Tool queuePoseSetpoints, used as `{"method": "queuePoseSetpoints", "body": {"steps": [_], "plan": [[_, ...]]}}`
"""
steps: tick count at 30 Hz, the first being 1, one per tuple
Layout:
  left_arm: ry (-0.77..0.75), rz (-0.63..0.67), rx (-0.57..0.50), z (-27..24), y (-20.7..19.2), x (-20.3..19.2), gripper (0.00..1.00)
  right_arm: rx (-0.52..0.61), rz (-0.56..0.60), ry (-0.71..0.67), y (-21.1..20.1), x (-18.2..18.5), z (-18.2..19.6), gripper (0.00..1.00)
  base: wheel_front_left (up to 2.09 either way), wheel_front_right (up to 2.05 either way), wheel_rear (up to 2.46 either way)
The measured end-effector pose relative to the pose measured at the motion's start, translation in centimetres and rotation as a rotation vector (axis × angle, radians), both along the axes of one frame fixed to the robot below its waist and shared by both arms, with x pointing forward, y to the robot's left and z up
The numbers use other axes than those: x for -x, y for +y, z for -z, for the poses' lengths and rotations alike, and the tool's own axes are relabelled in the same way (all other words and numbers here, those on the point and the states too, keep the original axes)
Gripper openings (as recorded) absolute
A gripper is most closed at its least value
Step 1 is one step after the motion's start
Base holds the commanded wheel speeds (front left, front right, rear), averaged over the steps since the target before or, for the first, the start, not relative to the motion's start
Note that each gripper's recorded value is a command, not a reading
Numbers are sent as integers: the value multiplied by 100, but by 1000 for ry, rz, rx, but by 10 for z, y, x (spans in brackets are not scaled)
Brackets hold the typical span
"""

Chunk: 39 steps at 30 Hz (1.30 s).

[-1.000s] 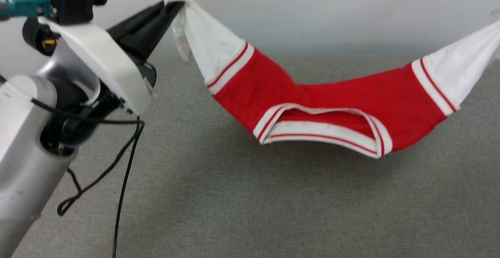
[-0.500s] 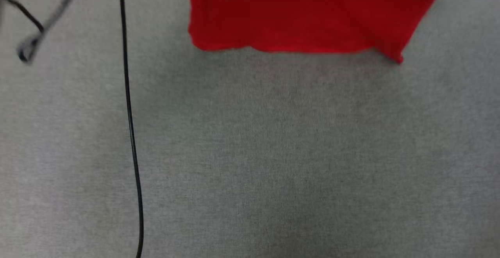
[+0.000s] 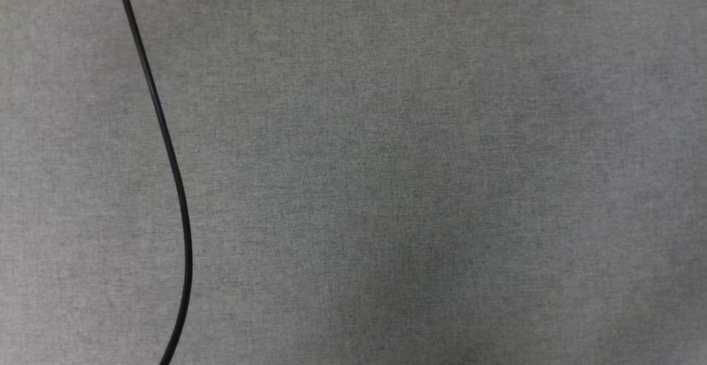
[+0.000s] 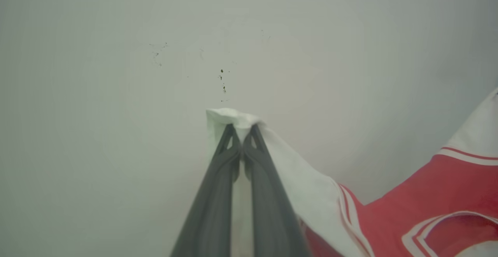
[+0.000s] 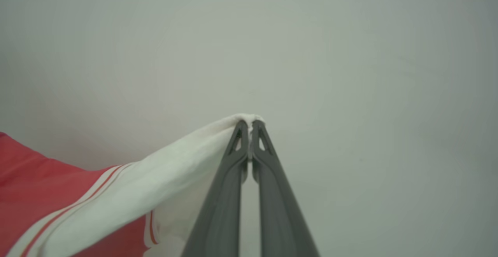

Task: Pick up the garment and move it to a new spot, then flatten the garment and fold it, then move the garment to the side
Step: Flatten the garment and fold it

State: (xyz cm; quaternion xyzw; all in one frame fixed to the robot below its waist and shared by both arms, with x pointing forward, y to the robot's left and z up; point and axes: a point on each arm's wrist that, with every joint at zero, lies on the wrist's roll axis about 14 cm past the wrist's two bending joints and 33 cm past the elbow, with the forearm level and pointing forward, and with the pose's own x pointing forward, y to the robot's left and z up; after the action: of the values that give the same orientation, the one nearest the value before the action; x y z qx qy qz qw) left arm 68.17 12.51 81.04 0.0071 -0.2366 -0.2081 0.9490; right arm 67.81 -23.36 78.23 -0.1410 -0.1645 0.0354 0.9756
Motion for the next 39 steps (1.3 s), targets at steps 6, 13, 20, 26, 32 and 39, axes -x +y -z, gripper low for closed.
{"method": "queuePoseSetpoints", "body": {"steps": [6, 13, 20, 26, 32, 39], "plan": [[43, -35, 18, 20, 13, -17, 0, -14, 8, 16, 2, -21, 8, 0, 0, 0, 0], [173, -39, 17, 92, 13, -34, 0, -18, -52, 130, 26, -44, 77, 0, 0, 0, 0], [272, -20, -9, 155, 14, -18, 0, -58, -113, 248, 43, -32, 145, 0, 0, 0, 0], [339, -14, 3, 194, 26, 17, 0, -99, -164, 345, 51, 5, 194, 0, 0, 0, 0], [430, -23, 18, 230, 42, 68, 0, -150, -204, 435, 49, 64, 232, 0, 0, 0, 0], [546, -63, 45, 269, 59, 144, 0, -194, -202, 545, 33, 142, 268, 0, 0, 0, 0]]}}
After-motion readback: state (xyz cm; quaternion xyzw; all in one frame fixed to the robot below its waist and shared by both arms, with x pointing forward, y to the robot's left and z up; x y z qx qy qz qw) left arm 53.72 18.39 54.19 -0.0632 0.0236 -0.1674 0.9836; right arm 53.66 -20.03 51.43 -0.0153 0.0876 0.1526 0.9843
